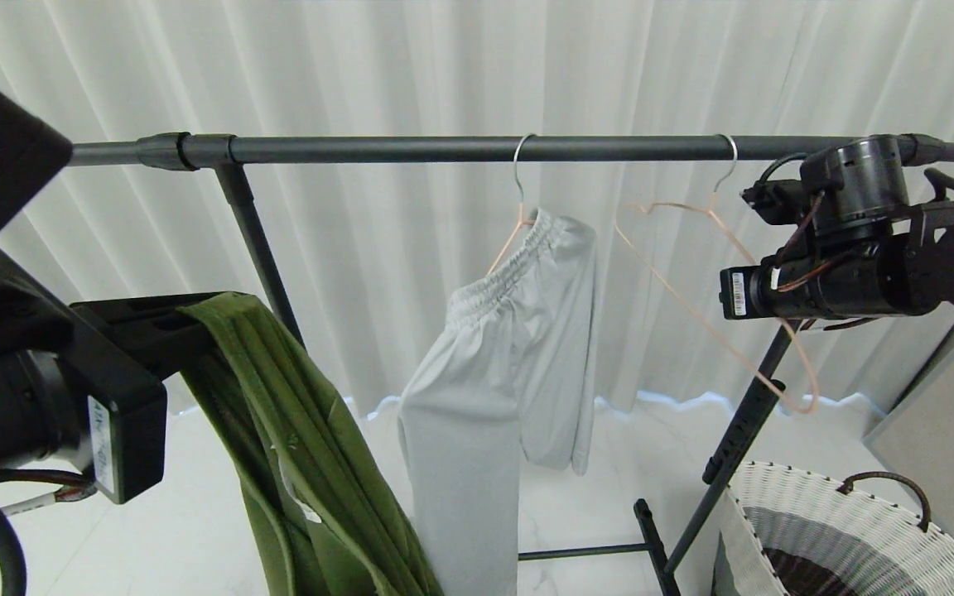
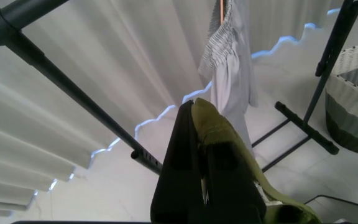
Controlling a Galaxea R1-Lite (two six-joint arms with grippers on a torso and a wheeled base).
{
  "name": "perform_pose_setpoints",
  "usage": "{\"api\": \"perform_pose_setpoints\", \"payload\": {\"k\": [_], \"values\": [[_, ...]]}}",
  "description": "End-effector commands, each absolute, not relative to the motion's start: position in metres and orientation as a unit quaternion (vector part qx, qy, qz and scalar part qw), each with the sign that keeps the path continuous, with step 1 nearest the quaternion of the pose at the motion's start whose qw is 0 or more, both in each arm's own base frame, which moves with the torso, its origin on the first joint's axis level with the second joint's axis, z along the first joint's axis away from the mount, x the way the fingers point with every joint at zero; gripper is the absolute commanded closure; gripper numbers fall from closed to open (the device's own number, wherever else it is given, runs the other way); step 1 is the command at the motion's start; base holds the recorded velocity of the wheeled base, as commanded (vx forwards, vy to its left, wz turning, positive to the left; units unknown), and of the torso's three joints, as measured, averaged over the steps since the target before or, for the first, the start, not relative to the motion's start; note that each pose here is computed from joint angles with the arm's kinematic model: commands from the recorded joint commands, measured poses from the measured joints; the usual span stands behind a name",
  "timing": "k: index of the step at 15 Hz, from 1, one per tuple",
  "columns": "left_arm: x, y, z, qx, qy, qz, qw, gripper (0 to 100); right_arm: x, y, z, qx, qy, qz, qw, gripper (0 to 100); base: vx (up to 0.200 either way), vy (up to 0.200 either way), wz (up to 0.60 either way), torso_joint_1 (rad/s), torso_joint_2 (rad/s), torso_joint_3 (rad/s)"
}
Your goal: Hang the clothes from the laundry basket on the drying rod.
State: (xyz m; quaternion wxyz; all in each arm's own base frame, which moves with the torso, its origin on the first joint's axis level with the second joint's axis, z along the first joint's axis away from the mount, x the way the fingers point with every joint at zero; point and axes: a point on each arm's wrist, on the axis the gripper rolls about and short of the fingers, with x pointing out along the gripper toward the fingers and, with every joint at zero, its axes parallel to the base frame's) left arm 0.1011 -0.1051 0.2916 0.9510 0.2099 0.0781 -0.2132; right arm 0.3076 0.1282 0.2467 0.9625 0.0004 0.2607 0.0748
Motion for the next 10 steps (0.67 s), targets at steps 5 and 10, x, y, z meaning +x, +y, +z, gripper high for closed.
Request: {"api": "perform_pose_setpoints", "payload": {"k": [5,10], "values": [[0.101,-0.105,0.291,0.211,0.079,-0.213,0.951,100,0.301,0.126,0.254,0.003,0.251,0.075,0.965,100,0.0,0.0,0.0,0.0,0.0,0.0],[0.099,-0.103,0.287,0.217,0.082,-0.214,0.949,100,0.283,0.118,0.277,0.01,0.214,0.076,0.974,100,0.0,0.0,0.0,0.0,0.0,0.0]]}}
